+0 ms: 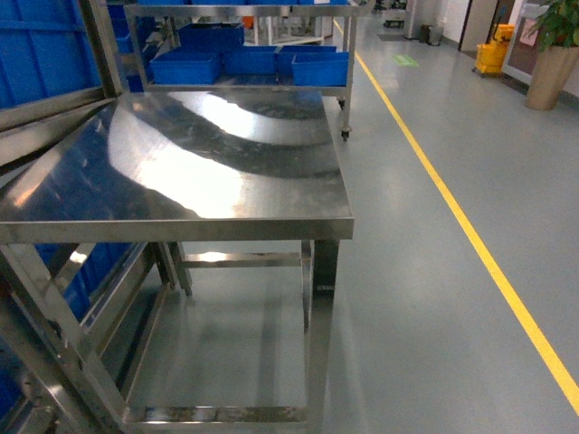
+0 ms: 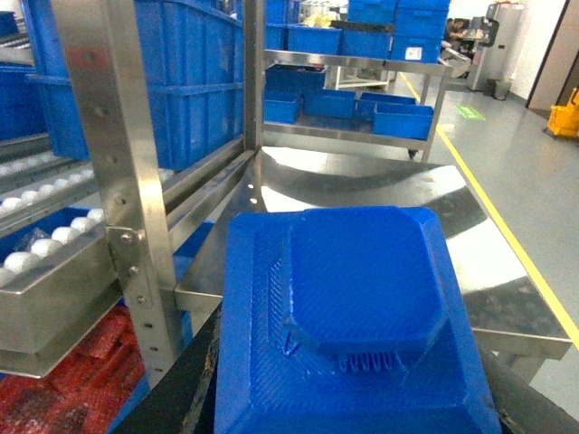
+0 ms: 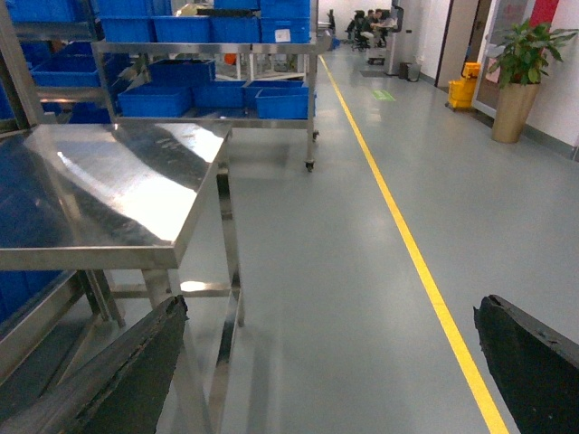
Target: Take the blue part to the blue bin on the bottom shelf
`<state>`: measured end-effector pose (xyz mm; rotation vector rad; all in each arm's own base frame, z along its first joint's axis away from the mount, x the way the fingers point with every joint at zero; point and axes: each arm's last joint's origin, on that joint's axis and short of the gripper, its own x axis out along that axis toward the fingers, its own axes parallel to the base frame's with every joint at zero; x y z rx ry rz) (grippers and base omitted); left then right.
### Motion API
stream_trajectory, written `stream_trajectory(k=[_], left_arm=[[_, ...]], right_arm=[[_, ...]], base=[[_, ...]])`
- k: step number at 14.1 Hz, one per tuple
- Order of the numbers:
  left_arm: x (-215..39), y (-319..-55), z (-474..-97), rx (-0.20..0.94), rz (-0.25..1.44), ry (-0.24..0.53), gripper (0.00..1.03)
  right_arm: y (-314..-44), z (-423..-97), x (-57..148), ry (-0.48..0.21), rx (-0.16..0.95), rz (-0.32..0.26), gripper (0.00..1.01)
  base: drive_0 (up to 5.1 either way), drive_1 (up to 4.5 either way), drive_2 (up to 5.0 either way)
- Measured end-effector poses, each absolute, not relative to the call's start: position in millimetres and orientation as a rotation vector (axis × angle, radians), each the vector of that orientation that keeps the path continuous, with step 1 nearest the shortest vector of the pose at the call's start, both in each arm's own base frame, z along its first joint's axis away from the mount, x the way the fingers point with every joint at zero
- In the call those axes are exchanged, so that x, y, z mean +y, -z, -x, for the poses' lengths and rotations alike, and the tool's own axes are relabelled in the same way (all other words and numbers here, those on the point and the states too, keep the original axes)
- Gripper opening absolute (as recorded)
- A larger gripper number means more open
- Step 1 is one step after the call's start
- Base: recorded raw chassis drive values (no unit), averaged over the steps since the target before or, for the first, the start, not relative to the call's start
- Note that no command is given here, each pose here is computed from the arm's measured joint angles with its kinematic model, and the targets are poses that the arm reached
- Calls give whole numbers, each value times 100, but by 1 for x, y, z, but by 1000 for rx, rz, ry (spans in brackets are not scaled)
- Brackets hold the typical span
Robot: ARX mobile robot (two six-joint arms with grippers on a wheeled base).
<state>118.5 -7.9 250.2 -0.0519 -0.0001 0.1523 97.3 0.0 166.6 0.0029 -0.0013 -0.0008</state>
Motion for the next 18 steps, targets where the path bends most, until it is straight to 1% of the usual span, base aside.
stream_trajectory(k=[11, 18], left_arm=[[-8, -251, -118, -6, 53, -154, 43], [-8, -251, -118, -6, 53, -156, 43]], right_arm=[[-167, -97, 0, 0, -3, -3, 98], [-167, -97, 0, 0, -4, -3, 98]], base=[[-469, 103, 374], [-500, 245, 245]])
